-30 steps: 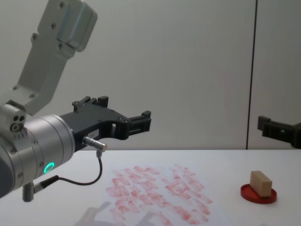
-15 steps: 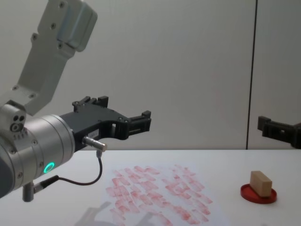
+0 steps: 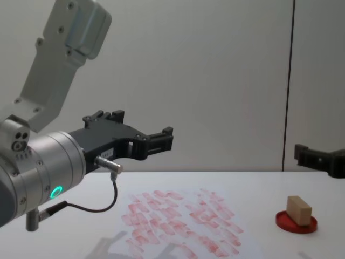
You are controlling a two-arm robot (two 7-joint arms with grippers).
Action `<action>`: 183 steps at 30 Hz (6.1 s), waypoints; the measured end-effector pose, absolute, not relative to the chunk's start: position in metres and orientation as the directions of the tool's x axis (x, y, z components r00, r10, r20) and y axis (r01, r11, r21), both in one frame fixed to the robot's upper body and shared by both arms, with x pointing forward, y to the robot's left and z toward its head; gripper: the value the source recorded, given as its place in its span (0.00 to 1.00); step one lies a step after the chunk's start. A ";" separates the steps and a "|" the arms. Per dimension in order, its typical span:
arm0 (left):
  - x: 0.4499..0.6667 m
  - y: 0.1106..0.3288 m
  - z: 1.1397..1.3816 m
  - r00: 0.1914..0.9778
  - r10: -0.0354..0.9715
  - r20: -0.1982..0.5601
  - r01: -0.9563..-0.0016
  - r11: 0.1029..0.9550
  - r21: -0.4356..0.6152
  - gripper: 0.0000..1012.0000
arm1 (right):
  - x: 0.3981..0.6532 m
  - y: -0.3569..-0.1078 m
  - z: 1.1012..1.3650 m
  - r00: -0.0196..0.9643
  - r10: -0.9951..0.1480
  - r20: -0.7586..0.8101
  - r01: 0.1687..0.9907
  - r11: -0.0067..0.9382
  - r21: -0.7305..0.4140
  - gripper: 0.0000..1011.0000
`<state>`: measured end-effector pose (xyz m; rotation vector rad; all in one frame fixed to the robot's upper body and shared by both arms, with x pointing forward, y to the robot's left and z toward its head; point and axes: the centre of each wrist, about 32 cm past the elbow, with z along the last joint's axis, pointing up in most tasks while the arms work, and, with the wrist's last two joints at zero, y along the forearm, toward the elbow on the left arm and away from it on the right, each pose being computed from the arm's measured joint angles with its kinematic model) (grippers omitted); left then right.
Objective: Use the one hand to pick up the stamp and affix it onto the A4 paper.
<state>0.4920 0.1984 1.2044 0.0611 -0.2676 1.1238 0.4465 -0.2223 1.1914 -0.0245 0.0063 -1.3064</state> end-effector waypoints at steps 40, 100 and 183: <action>0.492 0.198 1.204 0.404 0.882 0.242 -0.897 0.434 -0.086 0.98 | 0.528 -0.199 1.175 0.192 -0.978 -0.083 0.918 0.209 -0.336 0.68; 0.492 0.198 1.204 0.404 0.882 0.242 -0.897 0.434 -0.086 0.98 | 0.532 -0.174 1.205 0.263 -0.961 -0.079 0.934 0.275 -0.228 0.22; 0.492 0.198 1.204 0.404 0.882 0.242 -0.897 0.434 -0.086 0.98 | 0.562 -0.127 1.179 0.340 -0.928 -0.151 0.800 0.370 -0.472 0.22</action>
